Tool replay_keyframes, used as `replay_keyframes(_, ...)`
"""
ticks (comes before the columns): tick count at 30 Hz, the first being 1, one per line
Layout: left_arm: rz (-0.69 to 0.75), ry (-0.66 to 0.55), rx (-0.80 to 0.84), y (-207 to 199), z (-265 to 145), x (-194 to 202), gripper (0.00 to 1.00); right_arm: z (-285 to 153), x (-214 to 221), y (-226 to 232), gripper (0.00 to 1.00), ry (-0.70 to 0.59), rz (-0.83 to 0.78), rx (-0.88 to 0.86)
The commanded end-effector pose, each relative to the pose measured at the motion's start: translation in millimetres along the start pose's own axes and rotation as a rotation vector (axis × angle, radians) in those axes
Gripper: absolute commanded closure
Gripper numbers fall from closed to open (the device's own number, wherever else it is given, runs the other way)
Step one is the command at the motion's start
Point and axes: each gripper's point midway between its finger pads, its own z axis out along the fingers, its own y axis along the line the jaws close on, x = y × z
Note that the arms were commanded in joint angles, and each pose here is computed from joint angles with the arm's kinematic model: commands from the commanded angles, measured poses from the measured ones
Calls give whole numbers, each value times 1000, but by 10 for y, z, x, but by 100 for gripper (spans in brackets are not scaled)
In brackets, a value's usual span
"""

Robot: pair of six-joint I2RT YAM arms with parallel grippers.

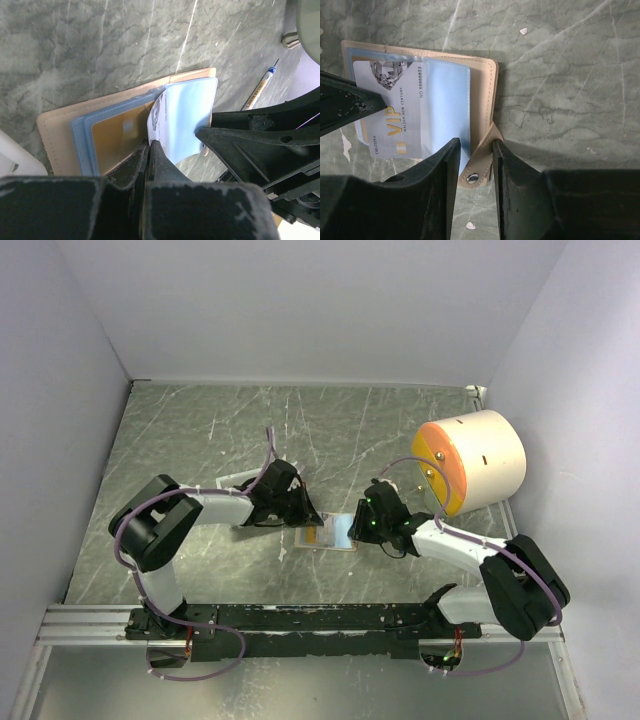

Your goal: Put the credit cards into the card holder

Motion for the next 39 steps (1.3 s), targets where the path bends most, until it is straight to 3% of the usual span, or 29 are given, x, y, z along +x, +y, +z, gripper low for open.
replay_keyframes(1, 9, -20, -52, 140, 36, 47, 93, 64, 181, -28, 69, 55, 44, 0)
replay_keyframes(3, 11, -21, -49, 134, 26, 51, 93, 35, 141, -105, 71, 43, 33, 53)
replay_keyframes(5, 11, -13, -30, 113, 15, 78, 92, -14, 76, -135, 85, 24, 15, 79)
replay_keyframes(7, 10, -4, -12, 87, 16, 106, 89, -60, 10, -95, 88, 6, 7, 70)
replay_keyframes(13, 20, 31, -20, 80, 47, 216, 88, -45, 8, -6, 85, 10, 13, 24)
replay_keyframes(21, -33, 67, -170, 341, 22, 328, 91, -16, 53, -20, 84, 19, 25, 22)
replay_keyframes(39, -55, 125, -179, 349, 51, 416, 93, -1, 40, -19, 84, 19, 17, 25)
